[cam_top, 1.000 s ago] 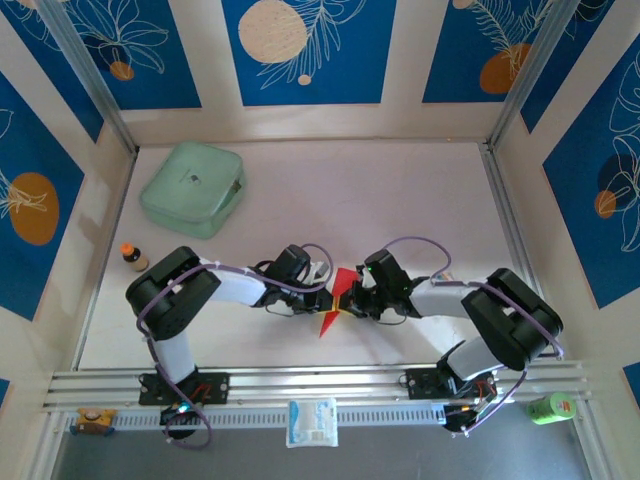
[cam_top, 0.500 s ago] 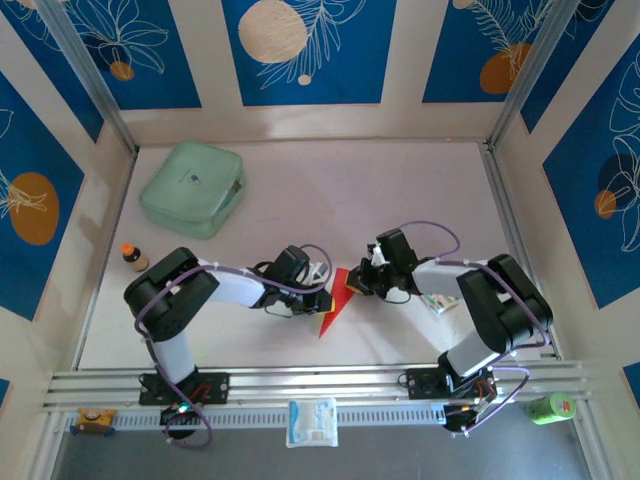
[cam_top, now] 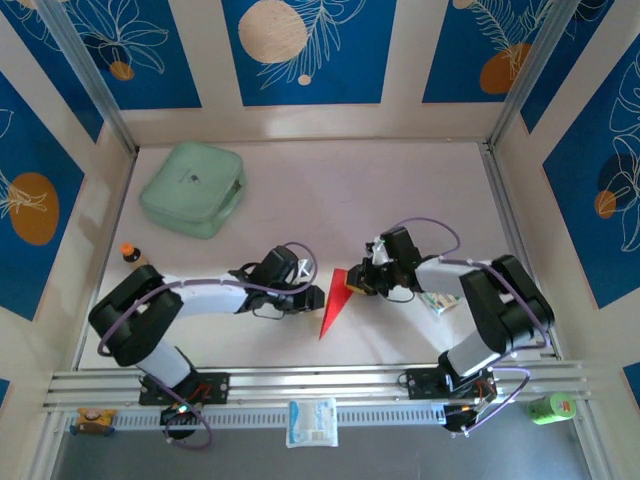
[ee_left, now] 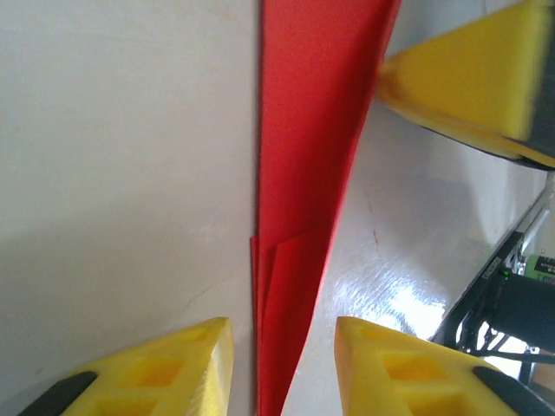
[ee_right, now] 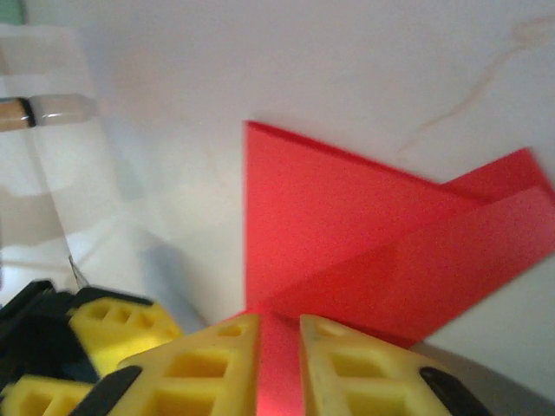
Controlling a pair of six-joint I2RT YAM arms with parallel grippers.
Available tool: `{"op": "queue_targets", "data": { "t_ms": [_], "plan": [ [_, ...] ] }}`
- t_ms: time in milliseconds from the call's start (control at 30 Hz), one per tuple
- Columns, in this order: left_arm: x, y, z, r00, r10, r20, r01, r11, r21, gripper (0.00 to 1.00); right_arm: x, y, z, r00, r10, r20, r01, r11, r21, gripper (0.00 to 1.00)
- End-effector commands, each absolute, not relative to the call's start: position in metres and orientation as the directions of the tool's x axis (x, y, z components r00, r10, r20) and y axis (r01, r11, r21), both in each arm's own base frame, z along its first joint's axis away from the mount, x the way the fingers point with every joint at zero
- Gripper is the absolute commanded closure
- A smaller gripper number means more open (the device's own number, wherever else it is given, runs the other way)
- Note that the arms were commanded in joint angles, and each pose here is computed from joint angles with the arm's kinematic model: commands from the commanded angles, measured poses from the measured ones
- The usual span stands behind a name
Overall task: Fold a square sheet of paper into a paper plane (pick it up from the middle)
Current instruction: Fold the wing for the fifth time at the center of the table, then turn over a paper plane at the center of the table.
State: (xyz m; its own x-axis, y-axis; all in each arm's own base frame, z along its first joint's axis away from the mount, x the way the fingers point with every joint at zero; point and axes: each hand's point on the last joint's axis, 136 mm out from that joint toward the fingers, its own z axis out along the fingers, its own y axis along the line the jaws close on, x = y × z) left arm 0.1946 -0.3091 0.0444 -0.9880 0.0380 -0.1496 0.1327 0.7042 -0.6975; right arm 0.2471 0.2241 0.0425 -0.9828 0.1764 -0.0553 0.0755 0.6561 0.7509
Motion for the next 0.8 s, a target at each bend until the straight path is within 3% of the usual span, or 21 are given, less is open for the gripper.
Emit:
{"op": "queue_targets", "data": {
  "t_ms": [0,333,600,767],
  "plan": [
    [0.194,-0.289,0.027,-0.994,0.036,-0.104,0.094,0.766,-0.636,0.63,0.230,0.211,0.047,-0.980,0.198,-0.031,0.114,0.679,0.725,0.73],
    [0.196,-0.311,0.026,-0.993,0.106,-0.055,0.114,0.703,-0.702,0.64,0.189,0.207,0.042,-0.974,0.226,0.029,0.177,0.666,0.725,0.70],
    [0.194,-0.321,0.028,-0.989,0.146,-0.036,0.126,0.676,-0.726,0.79,0.181,0.226,0.039,-0.986,0.156,0.054,0.145,0.667,0.731,0.75],
    [0.194,-0.322,0.031,-0.987,0.152,-0.043,0.136,0.680,-0.720,0.76,0.179,0.234,0.032,-0.988,0.137,0.071,0.145,0.674,0.725,0.75]
  ]
}}
